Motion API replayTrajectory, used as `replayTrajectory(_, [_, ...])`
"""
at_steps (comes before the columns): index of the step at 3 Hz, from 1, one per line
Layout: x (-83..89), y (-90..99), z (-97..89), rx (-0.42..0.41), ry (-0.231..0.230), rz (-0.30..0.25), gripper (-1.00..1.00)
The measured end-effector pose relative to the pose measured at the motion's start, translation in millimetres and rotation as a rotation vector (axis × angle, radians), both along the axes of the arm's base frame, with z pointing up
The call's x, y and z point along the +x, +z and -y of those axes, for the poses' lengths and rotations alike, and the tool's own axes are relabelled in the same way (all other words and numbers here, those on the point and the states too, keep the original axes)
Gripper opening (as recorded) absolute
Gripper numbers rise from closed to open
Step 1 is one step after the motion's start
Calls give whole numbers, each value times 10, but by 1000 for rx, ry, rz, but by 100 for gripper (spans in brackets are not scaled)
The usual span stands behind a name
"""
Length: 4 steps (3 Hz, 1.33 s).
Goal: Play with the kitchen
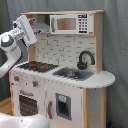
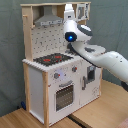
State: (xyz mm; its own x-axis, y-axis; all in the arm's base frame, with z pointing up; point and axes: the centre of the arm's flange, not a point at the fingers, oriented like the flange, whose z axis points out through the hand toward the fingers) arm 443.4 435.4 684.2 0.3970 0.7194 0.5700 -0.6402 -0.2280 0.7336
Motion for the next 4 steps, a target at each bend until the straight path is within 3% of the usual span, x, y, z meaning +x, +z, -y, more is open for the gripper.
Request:
replayTrajectory(1, [13, -1, 31, 21, -7, 10, 100])
replayTrajectory(2, [18, -1, 47, 30, -11, 15, -100])
replayTrajectory(3, [73, 3, 178, 93, -43, 47, -100])
replayTrajectory(4, [384, 29, 527, 151, -110, 77, -100])
